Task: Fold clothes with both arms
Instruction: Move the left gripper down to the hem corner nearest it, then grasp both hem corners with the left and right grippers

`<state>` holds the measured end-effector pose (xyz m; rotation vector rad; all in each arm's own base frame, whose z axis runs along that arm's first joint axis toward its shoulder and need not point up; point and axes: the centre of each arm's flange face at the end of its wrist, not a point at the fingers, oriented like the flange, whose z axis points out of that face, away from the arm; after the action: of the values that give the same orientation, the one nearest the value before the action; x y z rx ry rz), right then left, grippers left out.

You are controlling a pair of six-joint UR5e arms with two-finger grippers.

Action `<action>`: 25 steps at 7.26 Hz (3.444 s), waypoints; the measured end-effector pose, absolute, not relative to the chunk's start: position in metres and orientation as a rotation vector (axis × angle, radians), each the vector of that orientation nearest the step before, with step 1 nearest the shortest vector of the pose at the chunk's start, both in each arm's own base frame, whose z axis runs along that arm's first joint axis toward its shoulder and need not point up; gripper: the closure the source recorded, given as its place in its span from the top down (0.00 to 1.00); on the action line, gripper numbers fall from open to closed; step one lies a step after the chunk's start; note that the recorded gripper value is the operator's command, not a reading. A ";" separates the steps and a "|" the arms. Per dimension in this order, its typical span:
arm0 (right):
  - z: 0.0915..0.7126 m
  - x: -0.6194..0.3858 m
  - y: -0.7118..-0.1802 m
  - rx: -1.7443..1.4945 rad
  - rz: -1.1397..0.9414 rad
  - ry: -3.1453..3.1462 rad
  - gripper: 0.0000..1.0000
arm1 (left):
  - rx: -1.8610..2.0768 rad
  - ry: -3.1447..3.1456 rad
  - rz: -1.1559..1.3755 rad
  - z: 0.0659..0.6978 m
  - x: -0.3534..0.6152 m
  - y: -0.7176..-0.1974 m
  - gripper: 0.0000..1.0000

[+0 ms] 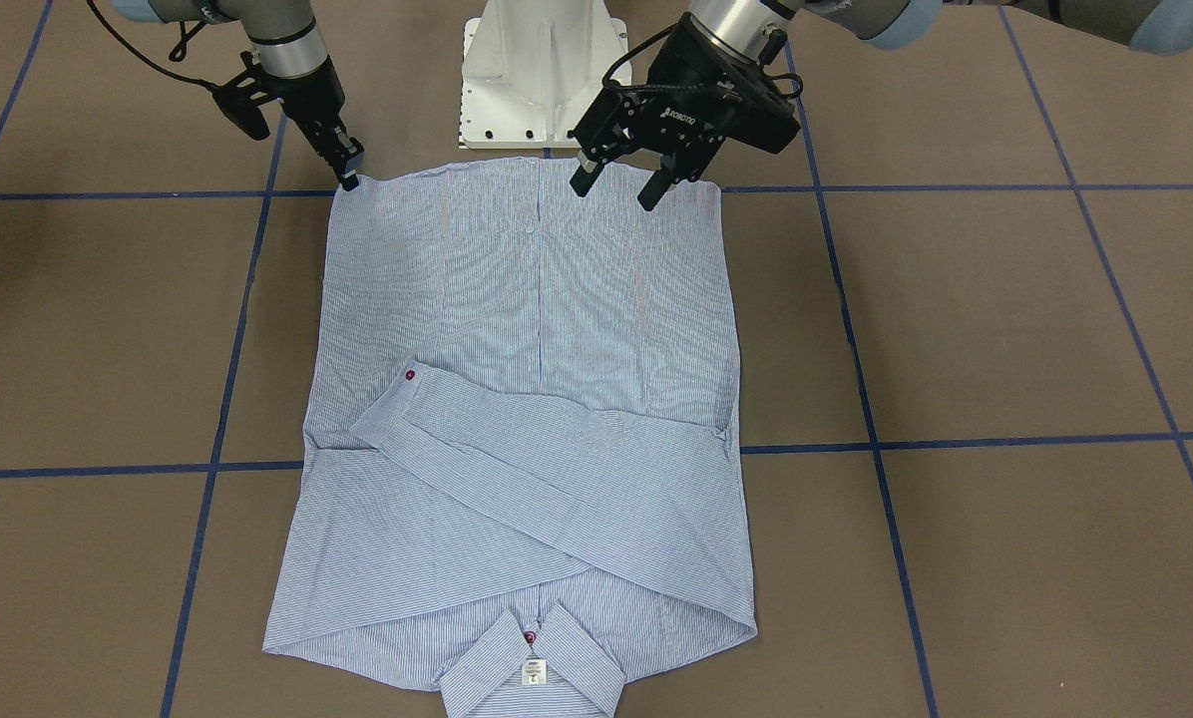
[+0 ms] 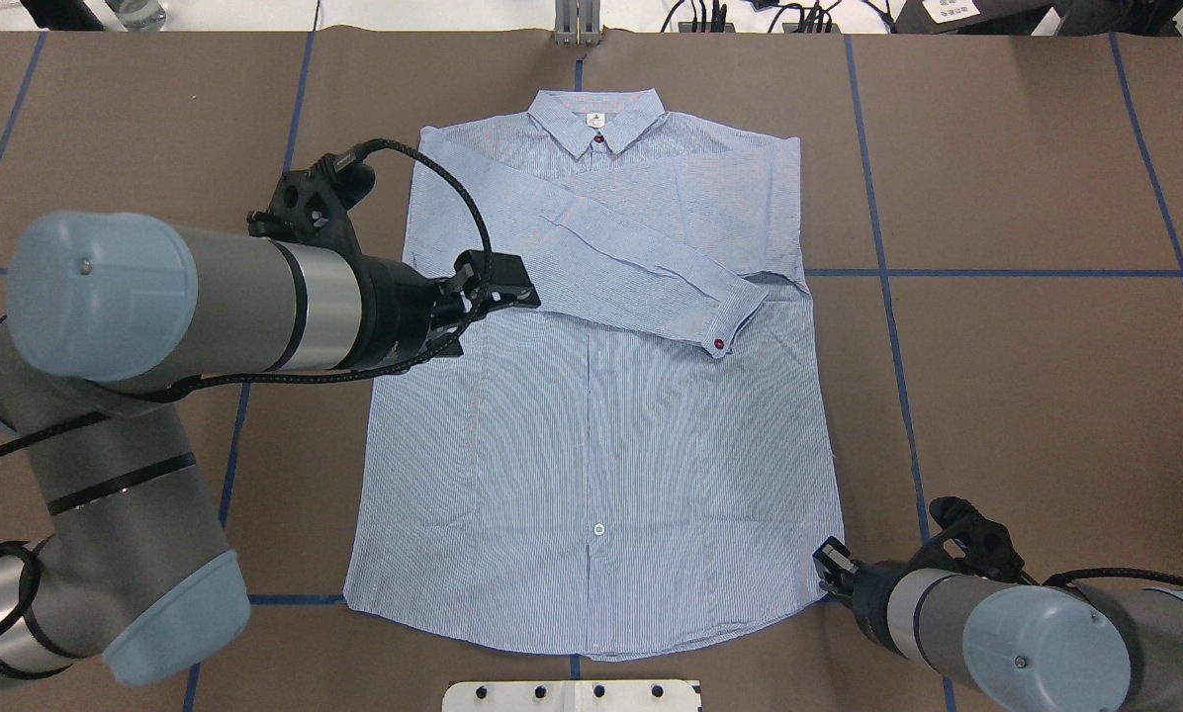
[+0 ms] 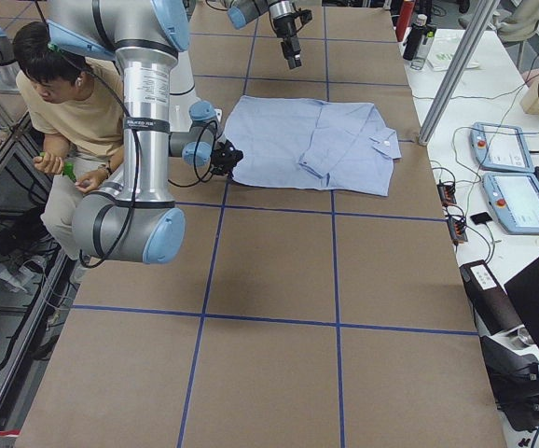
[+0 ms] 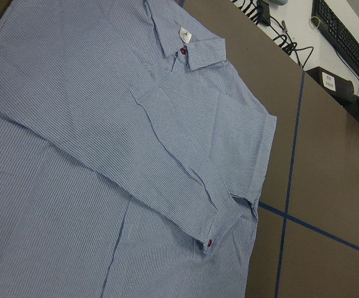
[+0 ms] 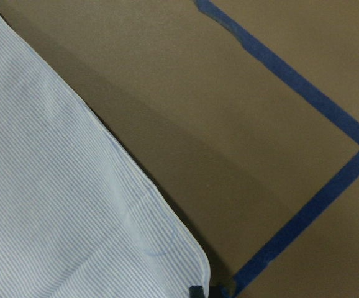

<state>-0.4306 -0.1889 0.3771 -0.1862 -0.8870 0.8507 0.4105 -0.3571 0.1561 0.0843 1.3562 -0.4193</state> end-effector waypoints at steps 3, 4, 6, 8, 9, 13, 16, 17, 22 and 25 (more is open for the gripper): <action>0.372 -0.429 -0.189 -0.190 0.850 -0.897 0.00 | -0.022 1.170 -0.405 0.260 0.416 -0.266 0.81; 0.371 -0.429 -0.189 -0.189 0.850 -0.898 0.00 | -0.052 1.110 -0.426 0.290 0.419 -0.249 0.79; 0.373 -0.428 -0.189 -0.186 0.851 -0.895 0.00 | -0.100 1.023 -0.458 0.329 0.437 -0.231 0.75; 0.374 -0.428 -0.189 -0.183 0.851 -0.893 0.00 | -0.123 0.982 -0.460 0.347 0.455 -0.221 0.70; 0.375 -0.428 -0.189 -0.182 0.850 -0.891 0.00 | -0.132 0.977 -0.454 0.348 0.462 -0.217 0.67; 0.379 -0.428 -0.189 -0.176 0.845 -0.884 0.00 | -0.137 0.951 -0.444 0.359 0.481 -0.212 0.60; 0.379 -0.427 -0.189 -0.175 0.846 -0.883 0.00 | -0.134 0.931 -0.444 0.368 0.486 -0.213 0.17; 0.379 -0.427 -0.189 -0.174 0.846 -0.882 0.00 | -0.135 0.930 -0.444 0.369 0.486 -0.213 0.00; 0.378 -0.427 -0.189 -0.175 0.846 -0.885 0.00 | -0.113 0.970 -0.462 0.352 0.468 -0.217 0.00; 0.362 -0.424 -0.184 -0.192 0.833 -0.916 0.00 | -0.114 1.006 -0.465 0.335 0.419 -0.209 0.00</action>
<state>-0.4245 -0.1839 0.3623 -0.1922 -0.9163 0.8326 0.4194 -0.2093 0.3352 -0.1143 1.0059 -0.4647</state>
